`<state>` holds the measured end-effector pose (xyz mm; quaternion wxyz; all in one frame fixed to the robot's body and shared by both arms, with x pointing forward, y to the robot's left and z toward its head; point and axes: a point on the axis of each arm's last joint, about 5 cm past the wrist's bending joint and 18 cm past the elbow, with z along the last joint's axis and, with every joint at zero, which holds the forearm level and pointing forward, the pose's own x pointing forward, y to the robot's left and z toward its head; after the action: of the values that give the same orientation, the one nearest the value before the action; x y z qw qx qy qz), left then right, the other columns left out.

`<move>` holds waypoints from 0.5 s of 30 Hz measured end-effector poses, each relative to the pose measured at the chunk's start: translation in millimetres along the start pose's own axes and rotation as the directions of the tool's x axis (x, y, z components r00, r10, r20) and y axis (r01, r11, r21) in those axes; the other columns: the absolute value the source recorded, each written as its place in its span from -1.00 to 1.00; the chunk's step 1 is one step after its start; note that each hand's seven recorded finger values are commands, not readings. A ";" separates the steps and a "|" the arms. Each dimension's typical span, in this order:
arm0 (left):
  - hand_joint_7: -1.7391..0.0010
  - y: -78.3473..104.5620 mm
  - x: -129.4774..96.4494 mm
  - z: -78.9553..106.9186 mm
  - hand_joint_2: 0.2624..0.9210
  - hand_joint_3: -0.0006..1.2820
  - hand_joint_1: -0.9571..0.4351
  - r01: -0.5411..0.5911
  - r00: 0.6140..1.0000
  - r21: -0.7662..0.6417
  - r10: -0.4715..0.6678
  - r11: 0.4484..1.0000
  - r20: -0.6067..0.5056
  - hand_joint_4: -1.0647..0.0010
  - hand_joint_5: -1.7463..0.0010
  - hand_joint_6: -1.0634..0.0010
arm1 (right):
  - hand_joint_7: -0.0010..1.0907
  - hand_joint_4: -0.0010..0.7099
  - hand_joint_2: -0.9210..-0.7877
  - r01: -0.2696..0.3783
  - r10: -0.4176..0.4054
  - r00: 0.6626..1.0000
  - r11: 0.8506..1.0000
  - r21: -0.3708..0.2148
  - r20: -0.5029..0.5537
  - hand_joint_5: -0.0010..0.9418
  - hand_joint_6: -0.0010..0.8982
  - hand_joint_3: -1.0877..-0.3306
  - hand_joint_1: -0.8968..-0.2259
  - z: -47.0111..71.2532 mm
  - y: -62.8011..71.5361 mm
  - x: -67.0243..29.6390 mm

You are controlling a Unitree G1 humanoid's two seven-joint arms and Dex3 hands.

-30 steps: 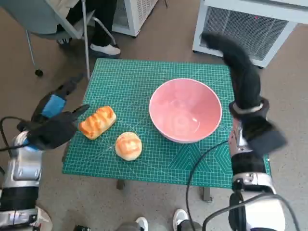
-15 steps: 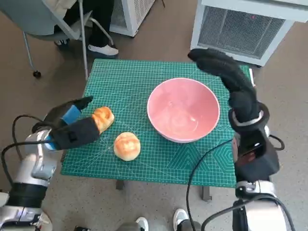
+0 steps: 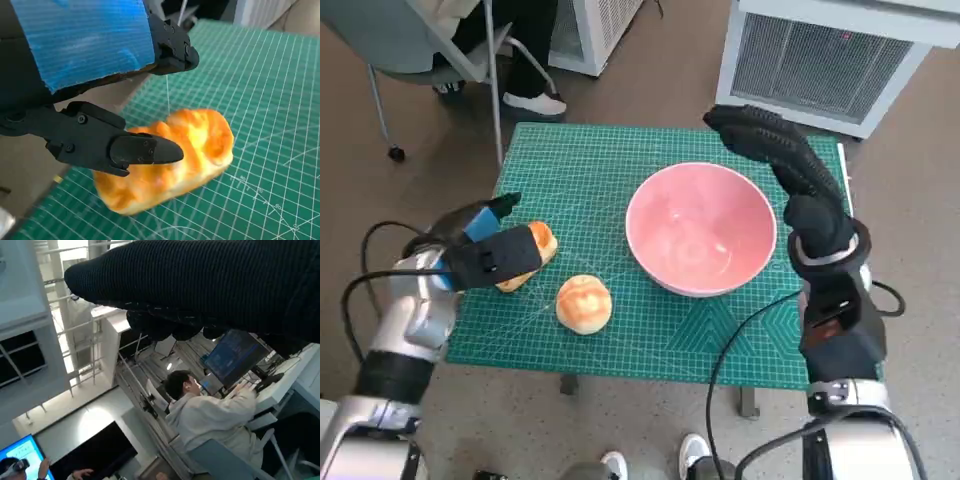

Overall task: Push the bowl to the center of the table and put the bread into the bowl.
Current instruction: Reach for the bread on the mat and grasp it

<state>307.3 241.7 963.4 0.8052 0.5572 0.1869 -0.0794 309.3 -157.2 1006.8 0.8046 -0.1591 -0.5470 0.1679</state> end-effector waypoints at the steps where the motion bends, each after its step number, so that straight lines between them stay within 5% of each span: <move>1: 1.00 -0.8 2.1 0.7 1.00 -0.68 -0.48 0.003 1.000 -0.002 -0.003 1.000 -0.006 0.71 1.00 0.53 | -0.97 -0.27 -1.00 0.000 0.000 1.000 1.000 0.000 0.000 -1.00 -0.29 -0.25 -0.20 0.1 0.0 0.0; 15: 0.97 -9.2 25.5 10.9 1.00 -0.80 -0.36 -0.035 0.998 -0.048 0.033 0.998 -0.046 0.53 0.96 0.42 | -0.96 -0.28 -1.00 -0.005 0.005 1.000 1.000 -0.004 -0.009 -1.00 -0.30 -0.27 -0.15 0.4 -0.8 -2.0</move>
<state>329.9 230.3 948.8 0.8155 0.5419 0.1974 -0.0486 308.3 -158.8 1005.7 0.8063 -0.1625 -0.5433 0.1681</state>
